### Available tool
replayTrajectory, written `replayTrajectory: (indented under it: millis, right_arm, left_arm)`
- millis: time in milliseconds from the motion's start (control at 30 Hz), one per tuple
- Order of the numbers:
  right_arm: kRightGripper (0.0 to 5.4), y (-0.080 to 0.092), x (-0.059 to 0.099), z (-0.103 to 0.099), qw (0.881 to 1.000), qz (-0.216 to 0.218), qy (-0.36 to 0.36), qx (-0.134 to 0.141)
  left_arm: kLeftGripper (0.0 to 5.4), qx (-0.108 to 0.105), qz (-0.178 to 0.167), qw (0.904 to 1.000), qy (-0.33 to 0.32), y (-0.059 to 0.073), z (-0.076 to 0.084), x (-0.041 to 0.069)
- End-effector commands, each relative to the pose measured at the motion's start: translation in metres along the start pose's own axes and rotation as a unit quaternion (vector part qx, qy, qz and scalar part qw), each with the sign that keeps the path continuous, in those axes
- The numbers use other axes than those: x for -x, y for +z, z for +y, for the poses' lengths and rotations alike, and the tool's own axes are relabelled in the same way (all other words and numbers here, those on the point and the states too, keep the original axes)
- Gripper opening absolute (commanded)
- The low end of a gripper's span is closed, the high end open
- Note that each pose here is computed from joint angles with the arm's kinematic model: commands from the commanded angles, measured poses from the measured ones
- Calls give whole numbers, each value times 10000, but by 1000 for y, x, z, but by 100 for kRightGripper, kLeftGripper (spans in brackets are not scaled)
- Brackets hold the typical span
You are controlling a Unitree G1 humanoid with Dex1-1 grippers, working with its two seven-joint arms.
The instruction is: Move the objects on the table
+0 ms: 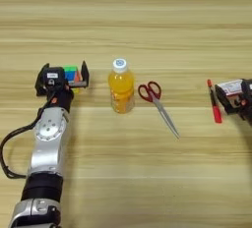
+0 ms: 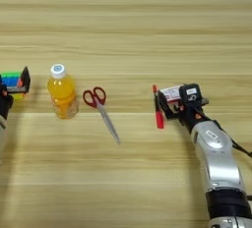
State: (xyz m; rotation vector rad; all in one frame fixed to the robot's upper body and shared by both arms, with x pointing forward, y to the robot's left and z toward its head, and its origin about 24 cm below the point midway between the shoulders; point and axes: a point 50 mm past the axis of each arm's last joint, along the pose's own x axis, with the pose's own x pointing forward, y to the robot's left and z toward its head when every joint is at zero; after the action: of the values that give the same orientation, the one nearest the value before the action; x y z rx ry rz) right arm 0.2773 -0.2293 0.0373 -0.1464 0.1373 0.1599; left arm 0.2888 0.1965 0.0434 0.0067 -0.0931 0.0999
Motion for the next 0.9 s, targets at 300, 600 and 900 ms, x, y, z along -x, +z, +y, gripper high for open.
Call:
replayTrajectory:
  millis: [300, 600, 900]
  right_arm:
    - [395, -9, -7, -19, 9987, 266, -431, -95]
    - [395, -19, -11, -22, 9977, 417, -519, -156]
    - [442, -21, -12, -22, 9976, 447, -506, -158]
  left_arm:
    - [540, -29, 7, 10000, -10, 0, -2, 0]
    - [540, -28, 17, 10000, -23, 0, -2, -1]
    - [540, -25, 22, 10000, -28, 0, -2, -1]
